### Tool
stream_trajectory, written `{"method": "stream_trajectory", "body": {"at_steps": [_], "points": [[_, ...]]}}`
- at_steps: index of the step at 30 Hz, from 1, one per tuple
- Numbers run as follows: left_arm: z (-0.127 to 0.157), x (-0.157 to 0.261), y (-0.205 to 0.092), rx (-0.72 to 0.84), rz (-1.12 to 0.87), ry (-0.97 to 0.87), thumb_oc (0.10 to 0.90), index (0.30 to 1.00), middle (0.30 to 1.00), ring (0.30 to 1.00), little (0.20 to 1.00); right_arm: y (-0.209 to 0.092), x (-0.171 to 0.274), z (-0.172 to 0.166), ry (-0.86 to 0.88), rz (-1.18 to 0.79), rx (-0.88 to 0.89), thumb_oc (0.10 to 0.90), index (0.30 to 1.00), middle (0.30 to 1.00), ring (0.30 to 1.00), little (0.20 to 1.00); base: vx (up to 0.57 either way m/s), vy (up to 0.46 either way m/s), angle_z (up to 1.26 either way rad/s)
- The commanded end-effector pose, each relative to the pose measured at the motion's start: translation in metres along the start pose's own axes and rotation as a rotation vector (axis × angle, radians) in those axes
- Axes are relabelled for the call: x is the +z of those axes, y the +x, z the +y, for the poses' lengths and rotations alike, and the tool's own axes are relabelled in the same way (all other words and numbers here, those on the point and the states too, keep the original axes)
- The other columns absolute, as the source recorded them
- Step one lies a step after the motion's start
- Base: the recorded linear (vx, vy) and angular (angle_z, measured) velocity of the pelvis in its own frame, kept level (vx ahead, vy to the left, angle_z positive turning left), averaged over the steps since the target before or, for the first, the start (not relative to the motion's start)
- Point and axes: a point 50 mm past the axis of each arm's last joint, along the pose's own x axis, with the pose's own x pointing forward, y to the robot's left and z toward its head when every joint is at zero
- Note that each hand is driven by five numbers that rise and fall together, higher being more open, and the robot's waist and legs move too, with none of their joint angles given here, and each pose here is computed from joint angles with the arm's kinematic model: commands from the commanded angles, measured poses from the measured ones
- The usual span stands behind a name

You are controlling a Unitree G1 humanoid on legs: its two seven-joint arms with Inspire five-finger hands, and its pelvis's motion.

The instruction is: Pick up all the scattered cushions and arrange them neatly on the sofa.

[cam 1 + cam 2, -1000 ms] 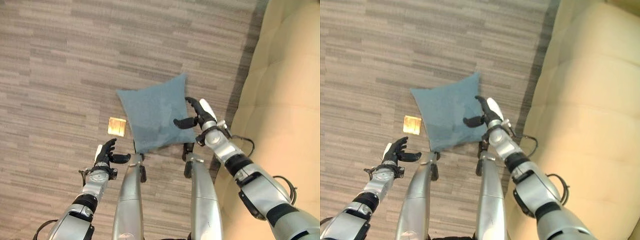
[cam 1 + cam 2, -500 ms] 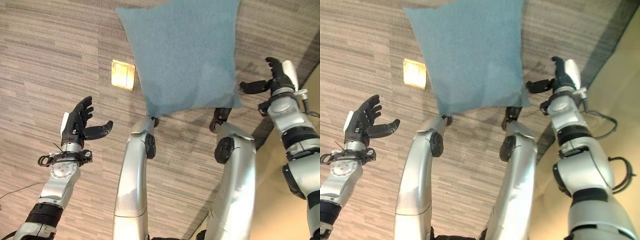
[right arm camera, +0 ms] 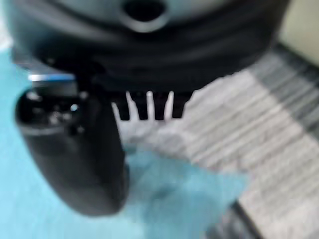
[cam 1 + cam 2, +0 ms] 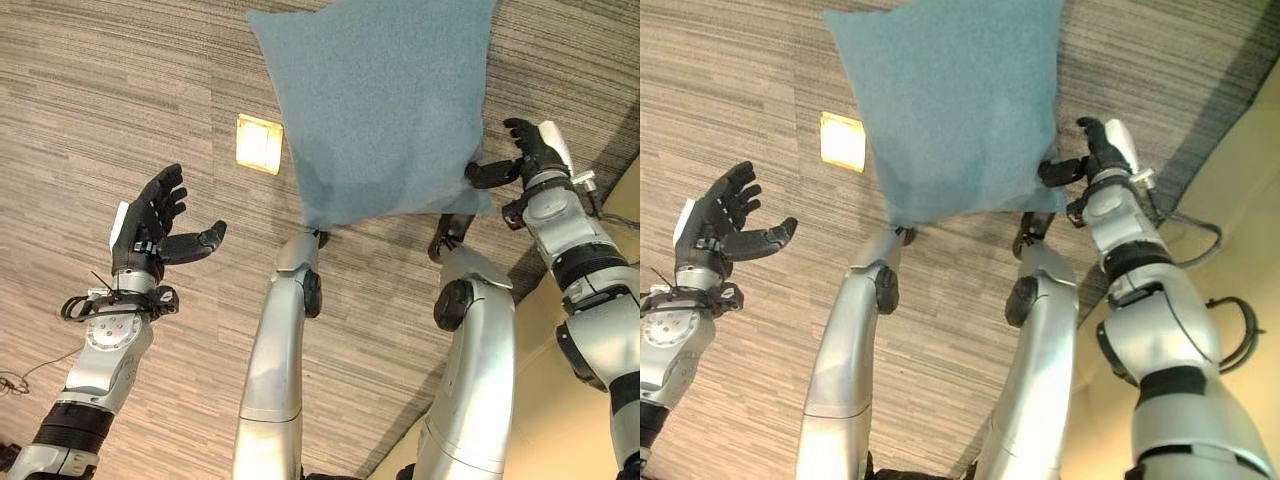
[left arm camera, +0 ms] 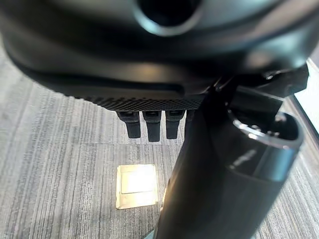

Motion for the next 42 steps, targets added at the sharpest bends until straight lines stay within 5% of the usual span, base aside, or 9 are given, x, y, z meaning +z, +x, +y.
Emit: {"method": "stream_trajectory", "body": {"at_steps": [1,6,7,8,10,11,15,24,42], "points": [[0.015,0.003,-0.005,0.066,-0.045,-0.024,0.8,0.9,0.9,0.9,0.9,-0.003,0.007,0.02,0.006,-0.056,0.117,0.8,0.9,0.9,0.9,0.9,-0.02,-0.017,0.06],[0.012,0.009,0.007,0.093,-0.084,-0.037,0.8,0.9,0.9,0.9,0.9,-0.014,0.045,0.076,-0.055,-0.197,0.307,0.778,0.867,0.867,0.867,0.867,-0.02,-0.017,0.03],[0.012,0.009,0.007,0.093,-0.087,-0.038,0.8,0.9,0.9,0.9,0.9,-0.015,0.05,0.081,-0.056,-0.216,0.313,0.541,0.512,0.512,0.512,0.512,-0.03,0.002,0.0],[0.012,0.011,0.007,0.102,-0.099,-0.041,0.8,0.9,0.9,0.9,0.9,-0.018,0.063,0.09,-0.026,-0.249,0.319,0.4,0.3,0.3,0.3,0.3,0.0,0.0,0.0],[0.014,0.011,0.005,0.109,-0.1,-0.043,0.8,0.9,0.9,0.9,0.9,-0.019,0.067,0.094,0.001,-0.259,0.316,0.4,0.3,0.3,0.3,0.3,0.0,0.0,0.0],[-0.001,-0.032,0.015,0.128,0.096,0.009,0.8,0.9,0.9,0.9,0.9,-0.026,0.068,0.12,0.003,-0.234,0.386,0.4,0.3,0.3,0.3,0.3,-0.03,0.038,-0.01],[0.005,-0.021,0.043,0.185,0.084,0.01,0.8,0.9,0.9,0.9,0.9,-0.041,0.102,0.146,0.088,-0.337,0.369,0.4,0.3,0.3,0.3,0.3,-0.01,0.034,-0.06],[-0.015,-0.038,0.048,0.178,0.163,-0.031,0.8,0.9,0.9,0.9,0.9,-0.041,0.096,0.136,0.292,-0.327,0.27,0.4,0.3,0.3,0.3,0.3,-0.02,0.012,-0.01],[-0.074,-0.046,0.055,0.012,0.201,0.032,0.8,0.9,0.9,0.9,0.9,-0.047,0.084,0.107,0.223,-0.451,0.141,0.4,0.3,0.3,0.3,0.3,-0.04,0.019,-0.03]]}}
